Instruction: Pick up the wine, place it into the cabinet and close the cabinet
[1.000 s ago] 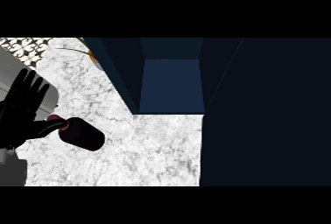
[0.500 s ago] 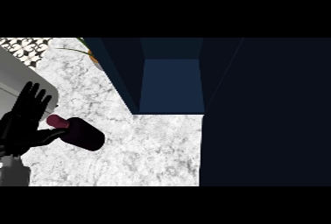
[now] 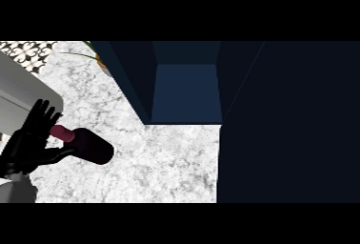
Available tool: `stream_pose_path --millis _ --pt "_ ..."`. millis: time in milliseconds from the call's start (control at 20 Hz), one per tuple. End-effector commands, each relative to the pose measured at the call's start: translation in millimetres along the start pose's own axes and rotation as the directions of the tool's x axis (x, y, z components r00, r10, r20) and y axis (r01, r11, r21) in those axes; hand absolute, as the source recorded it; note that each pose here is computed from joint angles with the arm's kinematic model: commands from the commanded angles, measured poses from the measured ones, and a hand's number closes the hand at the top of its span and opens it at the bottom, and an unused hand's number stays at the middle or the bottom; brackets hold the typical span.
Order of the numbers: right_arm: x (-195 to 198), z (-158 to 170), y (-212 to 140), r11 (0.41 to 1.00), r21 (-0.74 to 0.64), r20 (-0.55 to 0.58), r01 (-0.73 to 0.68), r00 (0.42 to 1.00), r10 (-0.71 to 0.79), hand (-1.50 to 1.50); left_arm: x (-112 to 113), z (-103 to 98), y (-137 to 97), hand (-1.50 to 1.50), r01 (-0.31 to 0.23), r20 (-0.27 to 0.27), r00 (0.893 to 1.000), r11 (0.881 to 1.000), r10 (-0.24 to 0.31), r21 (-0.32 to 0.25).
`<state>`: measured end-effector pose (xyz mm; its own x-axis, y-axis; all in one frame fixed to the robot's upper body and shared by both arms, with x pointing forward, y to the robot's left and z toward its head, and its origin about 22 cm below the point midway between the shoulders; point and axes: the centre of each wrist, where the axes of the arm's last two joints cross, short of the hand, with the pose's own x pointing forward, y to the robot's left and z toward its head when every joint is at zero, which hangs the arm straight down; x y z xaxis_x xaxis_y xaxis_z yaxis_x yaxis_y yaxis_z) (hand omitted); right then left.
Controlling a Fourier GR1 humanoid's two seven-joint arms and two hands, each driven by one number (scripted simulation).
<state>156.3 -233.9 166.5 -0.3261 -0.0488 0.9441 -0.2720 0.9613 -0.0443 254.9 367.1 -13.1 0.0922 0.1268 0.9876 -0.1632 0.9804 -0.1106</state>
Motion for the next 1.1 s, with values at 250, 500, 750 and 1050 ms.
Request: stream_pose_path --millis 250,500,750,1050 --pt "10 14 3 1.0 0.0 0.006 0.01 1.0 -0.01 -1.5 -32 -15 -4 -1.5 -0.029 -0.043 0.999 0.999 0.029 -0.014" --pt "11 -1 2 1.0 -0.007 0.025 0.003 1.0 -0.003 -1.5 -62 2 0 -1.5 -0.036 -0.057 0.998 0.999 0.034 -0.032" --pt "-7 -4 19 1.0 0.005 0.031 -0.02 0.999 0.019 -1.5 -78 -1 3 -1.5 -0.027 -0.075 0.997 0.999 0.024 -0.04" --pt "3 0 3 1.0 0.002 0.007 -0.017 1.0 0.017 -1.5 -103 -13 -14 -1.5 -0.028 -0.072 0.997 0.999 0.027 -0.022"
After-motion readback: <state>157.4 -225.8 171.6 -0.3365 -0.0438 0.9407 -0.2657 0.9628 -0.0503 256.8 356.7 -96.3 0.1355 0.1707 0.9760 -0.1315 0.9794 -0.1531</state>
